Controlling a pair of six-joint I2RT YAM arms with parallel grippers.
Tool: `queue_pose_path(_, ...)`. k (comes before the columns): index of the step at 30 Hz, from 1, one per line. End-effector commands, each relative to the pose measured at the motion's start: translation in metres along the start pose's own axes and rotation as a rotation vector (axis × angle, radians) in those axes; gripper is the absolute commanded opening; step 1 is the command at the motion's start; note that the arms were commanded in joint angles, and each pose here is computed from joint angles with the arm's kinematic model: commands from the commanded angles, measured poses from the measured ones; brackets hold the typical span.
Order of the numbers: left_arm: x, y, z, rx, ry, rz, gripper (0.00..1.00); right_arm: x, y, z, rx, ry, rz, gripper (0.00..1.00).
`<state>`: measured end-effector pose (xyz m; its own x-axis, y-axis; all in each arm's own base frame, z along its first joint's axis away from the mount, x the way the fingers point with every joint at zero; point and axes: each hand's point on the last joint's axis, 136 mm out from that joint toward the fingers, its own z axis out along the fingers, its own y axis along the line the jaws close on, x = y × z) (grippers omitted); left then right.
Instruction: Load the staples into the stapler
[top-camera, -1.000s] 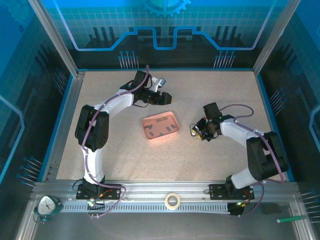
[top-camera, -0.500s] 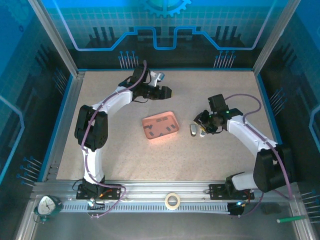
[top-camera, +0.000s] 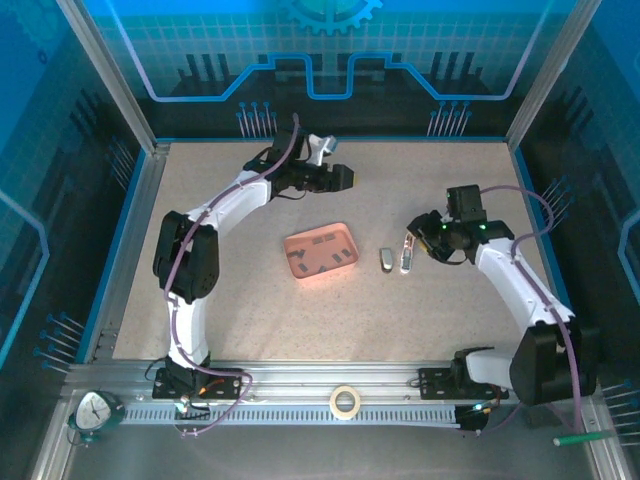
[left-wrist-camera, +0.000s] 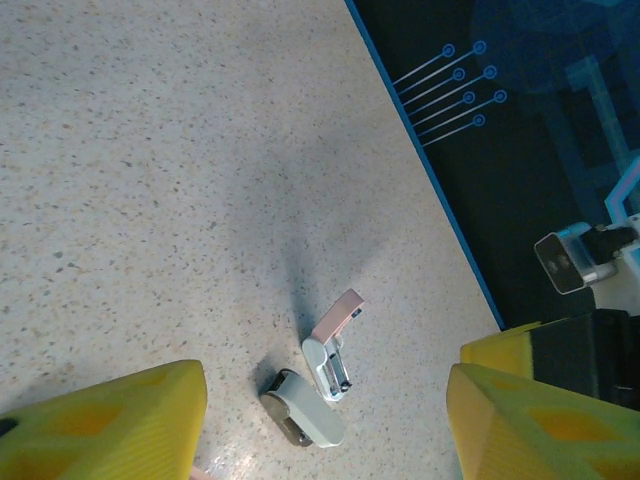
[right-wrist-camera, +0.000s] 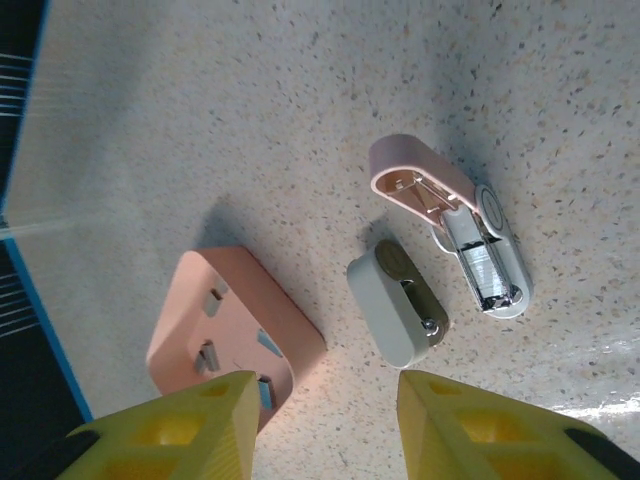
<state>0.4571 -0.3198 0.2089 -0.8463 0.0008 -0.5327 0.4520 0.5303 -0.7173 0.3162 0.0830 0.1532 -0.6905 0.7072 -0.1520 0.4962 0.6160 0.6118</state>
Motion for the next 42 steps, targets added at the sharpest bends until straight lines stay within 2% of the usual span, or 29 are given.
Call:
queue_pose_path(1, 0.002, -0.006, 0.014, 0.030, 0.019, -0.020, 0.66, -0.002, -0.014, -0.013, -0.013, -0.014, 0.023, 0.42)
queue_pose_path(8, 0.016, -0.025, 0.038, 0.086, 0.072, 0.033, 0.66, -0.009, -0.036, -0.022, -0.086, -0.002, 0.102, 0.43)
queue_pose_path(13, 0.028, -0.030, 0.066, 0.125, 0.127, 0.054, 0.66, 0.001, -0.049, -0.013, -0.087, 0.071, 0.159, 0.42)
queue_pose_path(18, 0.040, -0.036, 0.098, 0.160, 0.170, 0.056, 0.66, 0.017, -0.070, 0.009, -0.115, 0.114, 0.247, 0.37)
queue_pose_path(30, 0.056, -0.039, 0.155, 0.169, 0.191, 0.037, 0.65, 0.036, -0.091, 0.047, -0.129, 0.253, 0.388, 0.31)
queue_pose_path(42, 0.077, -0.032, 0.193, 0.176, 0.195, 0.036, 0.63, 0.032, -0.093, 0.064, -0.082, 0.329, 0.373, 0.28)
